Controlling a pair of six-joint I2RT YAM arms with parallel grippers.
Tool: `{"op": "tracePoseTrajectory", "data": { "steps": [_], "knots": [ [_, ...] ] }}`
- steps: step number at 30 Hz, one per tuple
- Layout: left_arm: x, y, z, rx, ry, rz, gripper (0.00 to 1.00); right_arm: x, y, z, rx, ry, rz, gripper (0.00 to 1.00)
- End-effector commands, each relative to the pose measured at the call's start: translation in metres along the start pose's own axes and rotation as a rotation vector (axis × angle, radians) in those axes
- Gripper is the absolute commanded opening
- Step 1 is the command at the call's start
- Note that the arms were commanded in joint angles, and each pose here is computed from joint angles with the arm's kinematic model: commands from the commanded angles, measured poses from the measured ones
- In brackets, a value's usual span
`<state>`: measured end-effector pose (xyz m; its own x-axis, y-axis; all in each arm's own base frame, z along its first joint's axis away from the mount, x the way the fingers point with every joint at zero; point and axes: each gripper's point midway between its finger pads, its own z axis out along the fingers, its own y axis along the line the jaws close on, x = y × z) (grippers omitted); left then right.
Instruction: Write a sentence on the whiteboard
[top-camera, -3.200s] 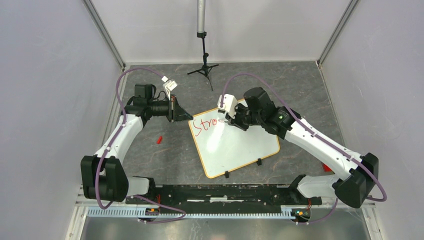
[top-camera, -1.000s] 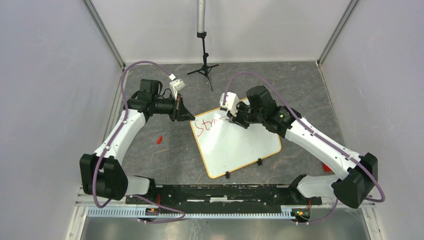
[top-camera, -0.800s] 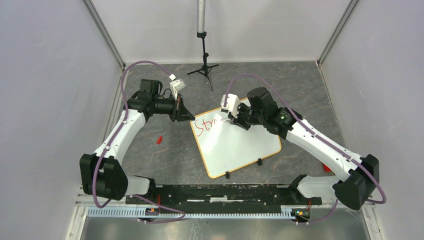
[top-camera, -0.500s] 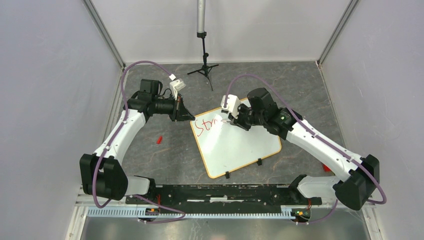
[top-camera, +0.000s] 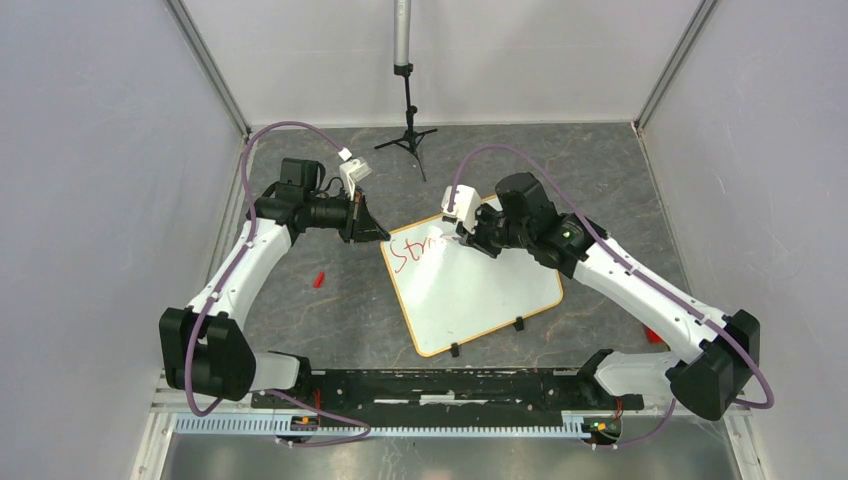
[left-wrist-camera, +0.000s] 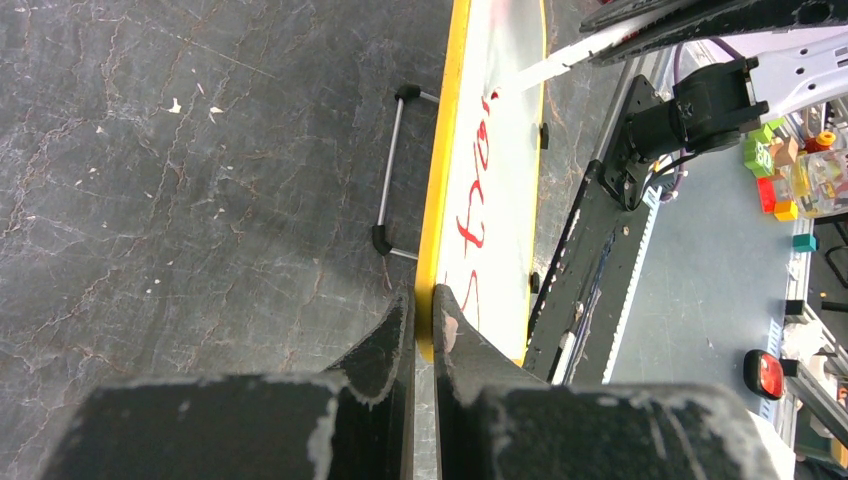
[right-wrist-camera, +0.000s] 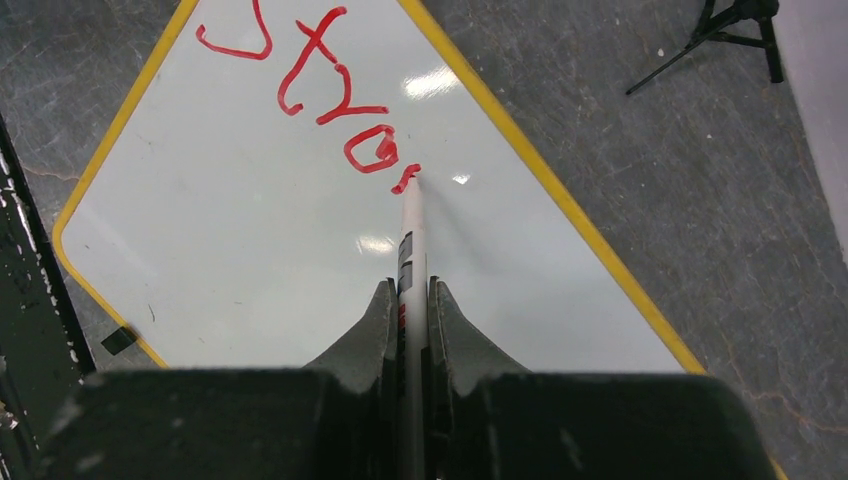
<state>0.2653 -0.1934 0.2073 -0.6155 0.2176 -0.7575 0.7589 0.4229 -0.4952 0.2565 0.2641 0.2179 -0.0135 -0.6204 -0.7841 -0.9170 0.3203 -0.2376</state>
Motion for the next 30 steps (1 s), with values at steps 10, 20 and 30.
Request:
{"op": "tracePoseTrajectory", "data": {
  "steps": [10,20,30],
  "knots": [
    [0.006,-0.014,0.004,0.050,0.035,0.015,0.02,-0.023,-0.019,0.000,0.065,-0.048,-0.015,0.00],
    [0.007,-0.014,0.004,0.051,0.037,0.009,0.02,-0.010,-0.032,-0.005,0.117,-0.021,-0.001,0.00],
    [0.005,-0.013,0.005,0.048,0.038,0.006,0.02,0.013,-0.014,-0.004,0.057,0.020,0.019,0.00]
  ]
}}
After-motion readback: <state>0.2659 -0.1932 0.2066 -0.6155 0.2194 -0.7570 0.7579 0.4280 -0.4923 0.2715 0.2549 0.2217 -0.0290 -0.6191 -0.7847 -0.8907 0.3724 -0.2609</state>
